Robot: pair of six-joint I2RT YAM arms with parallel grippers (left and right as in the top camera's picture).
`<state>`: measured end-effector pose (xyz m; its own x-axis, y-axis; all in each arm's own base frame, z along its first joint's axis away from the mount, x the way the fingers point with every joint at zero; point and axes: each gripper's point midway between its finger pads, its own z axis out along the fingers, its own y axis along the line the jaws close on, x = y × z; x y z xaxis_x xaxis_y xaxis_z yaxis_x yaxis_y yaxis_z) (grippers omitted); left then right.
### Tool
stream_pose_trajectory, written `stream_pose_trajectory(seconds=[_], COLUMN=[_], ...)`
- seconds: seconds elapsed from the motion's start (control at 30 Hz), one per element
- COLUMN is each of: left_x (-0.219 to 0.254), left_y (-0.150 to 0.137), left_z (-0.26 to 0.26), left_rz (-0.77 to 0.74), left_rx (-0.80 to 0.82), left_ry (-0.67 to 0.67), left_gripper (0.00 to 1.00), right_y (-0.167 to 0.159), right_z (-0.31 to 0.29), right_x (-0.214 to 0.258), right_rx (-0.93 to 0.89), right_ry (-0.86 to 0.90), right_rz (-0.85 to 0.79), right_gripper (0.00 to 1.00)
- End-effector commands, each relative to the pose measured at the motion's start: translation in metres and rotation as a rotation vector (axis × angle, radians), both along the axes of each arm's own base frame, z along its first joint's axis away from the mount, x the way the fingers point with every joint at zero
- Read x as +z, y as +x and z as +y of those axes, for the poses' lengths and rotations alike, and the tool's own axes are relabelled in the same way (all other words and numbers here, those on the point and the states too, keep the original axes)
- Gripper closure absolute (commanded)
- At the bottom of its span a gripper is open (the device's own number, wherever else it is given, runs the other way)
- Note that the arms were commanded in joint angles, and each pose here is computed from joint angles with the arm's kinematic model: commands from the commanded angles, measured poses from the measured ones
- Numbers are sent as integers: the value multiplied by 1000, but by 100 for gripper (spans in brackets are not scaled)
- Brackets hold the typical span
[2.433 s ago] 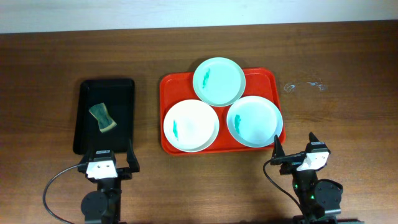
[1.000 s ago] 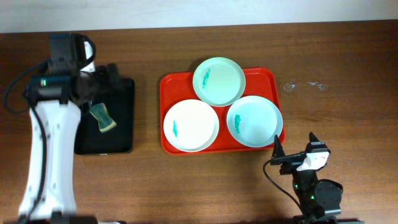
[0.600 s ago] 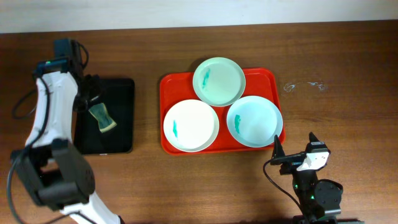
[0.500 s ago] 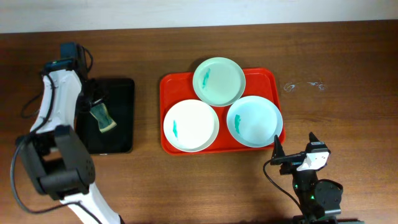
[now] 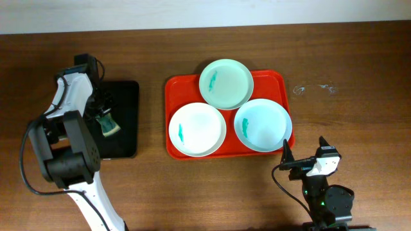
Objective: Clean dirty plates on tray and stack at the side
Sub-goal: 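Move the left gripper down over the green-yellow sponge on the black tray, then close the left gripper on the sponge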
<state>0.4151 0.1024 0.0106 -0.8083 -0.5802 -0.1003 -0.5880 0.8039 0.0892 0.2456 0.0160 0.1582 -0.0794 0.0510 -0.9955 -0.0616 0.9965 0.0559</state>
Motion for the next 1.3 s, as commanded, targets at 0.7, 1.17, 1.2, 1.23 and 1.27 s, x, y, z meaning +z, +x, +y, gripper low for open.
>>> stream_pose_trajectory(seconds=[0.7,1.17,1.2,1.23,1.27], left_x=[-4,-2,-2,-2,-2], left_y=[-26,-46,-46,-46,-46], left_z=[4,0,0,0,0], left_rz=[120,210,209,209,207], left_rx=[14,-31,-31,-31,-31], left_ry=[-1,-21,-21,-21,-20], left_gripper=[1,100,100,100,91], right_y=[0,0,0,0,0], right_z=[1,1,1,1,1], right_x=[-3,-3,-3,-3,-3], right_rx=[0,0,0,0,0], right_ry=[2,2,2,2,2], right_rz=[5,5,5,5,5], right_gripper=[2,1,1,1,2])
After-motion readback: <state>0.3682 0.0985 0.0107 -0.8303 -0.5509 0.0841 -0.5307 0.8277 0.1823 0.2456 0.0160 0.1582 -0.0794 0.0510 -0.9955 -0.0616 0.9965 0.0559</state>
